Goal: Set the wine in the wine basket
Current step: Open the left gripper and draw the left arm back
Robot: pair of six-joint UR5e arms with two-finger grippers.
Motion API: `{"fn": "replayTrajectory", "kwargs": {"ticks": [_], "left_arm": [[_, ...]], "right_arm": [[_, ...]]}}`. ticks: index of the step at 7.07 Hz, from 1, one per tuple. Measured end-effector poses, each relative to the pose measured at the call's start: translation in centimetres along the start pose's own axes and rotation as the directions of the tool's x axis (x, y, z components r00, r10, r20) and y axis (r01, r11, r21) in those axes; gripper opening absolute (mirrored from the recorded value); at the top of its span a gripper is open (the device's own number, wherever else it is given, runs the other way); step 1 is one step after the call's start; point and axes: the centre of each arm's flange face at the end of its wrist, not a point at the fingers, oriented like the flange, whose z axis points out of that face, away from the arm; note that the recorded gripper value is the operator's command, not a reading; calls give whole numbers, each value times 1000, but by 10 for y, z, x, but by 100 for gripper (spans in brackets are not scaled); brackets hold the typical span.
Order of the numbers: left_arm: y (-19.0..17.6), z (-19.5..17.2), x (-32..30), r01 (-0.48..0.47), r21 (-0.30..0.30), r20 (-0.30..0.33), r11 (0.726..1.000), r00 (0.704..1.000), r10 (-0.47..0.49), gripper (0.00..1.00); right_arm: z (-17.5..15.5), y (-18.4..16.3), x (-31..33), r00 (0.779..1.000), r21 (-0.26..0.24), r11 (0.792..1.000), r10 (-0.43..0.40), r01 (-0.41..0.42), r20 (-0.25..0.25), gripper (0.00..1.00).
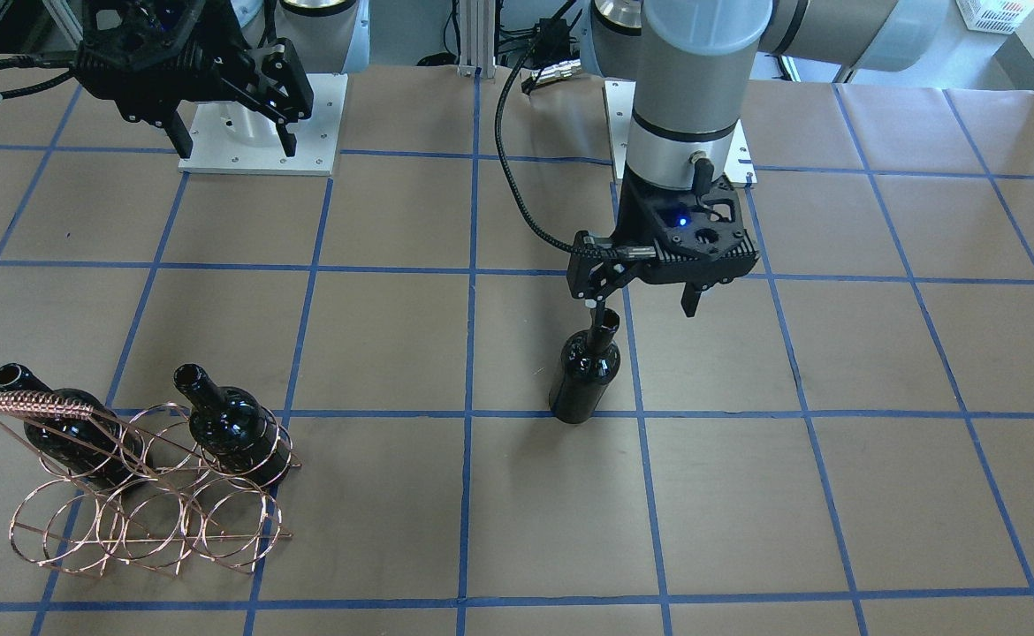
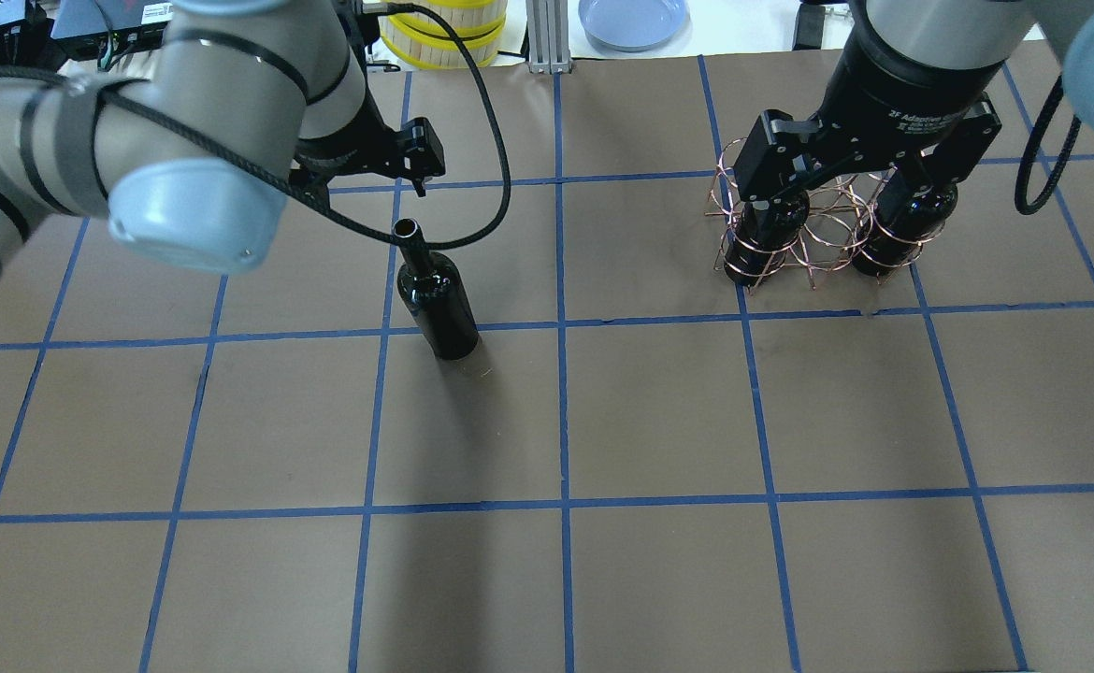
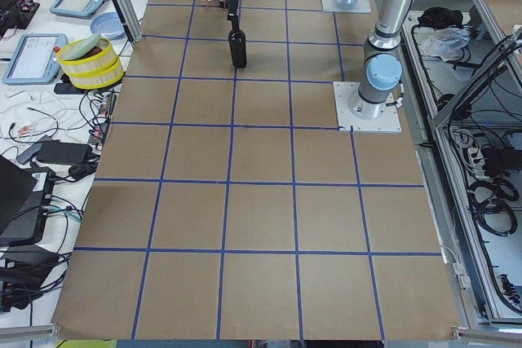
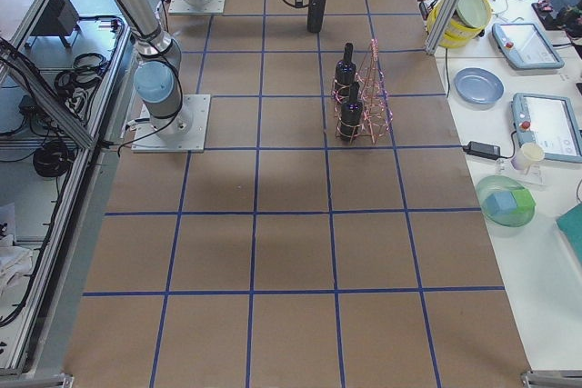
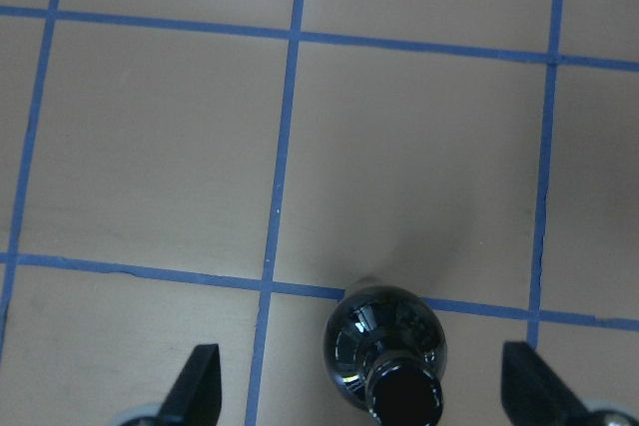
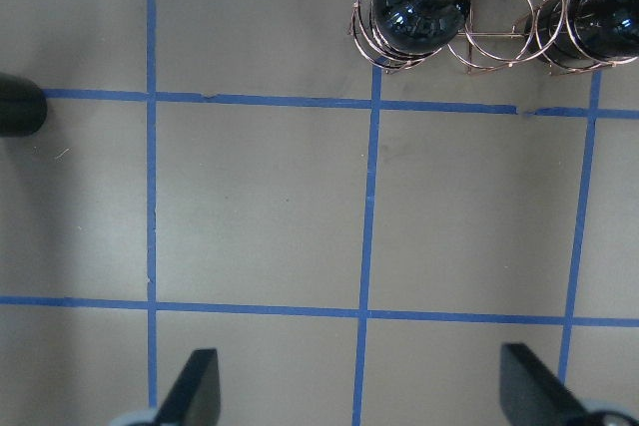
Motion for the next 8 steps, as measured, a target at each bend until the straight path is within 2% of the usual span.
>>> {"fn": "replayTrajectory", "kwargs": {"ticks": [1, 3, 4, 6, 7, 8], "left_arm": [[-13, -21, -22, -23, -24, -5, 999, 1000, 23, 100], [-33, -42, -80, 8, -62, -100, 998, 995, -15, 100], [-29, -52, -97, 11, -92, -128, 996, 992, -23, 100], [7, -88, -95, -55, -131, -150, 990, 988, 36, 100], [25, -103, -94, -89, -130, -141, 988, 988, 70, 100], [34, -109, -102, -127, -126, -100, 984, 988, 114, 100]], "right_arm": [[-1, -1, 0, 1000, 13, 1000, 1, -1, 0, 100], [-3, -4, 0, 1000, 34, 999, -1, 1, 2, 100], [-3, -5, -1, 1000, 37, 999, -4, 4, 7, 100], [-2, -6, -1, 1000, 37, 999, -10, 10, 13, 100], [-3, -6, -1, 1000, 39, 999, -13, 12, 14, 100], [-5, -6, -1, 1000, 43, 999, -15, 14, 15, 100]]}}
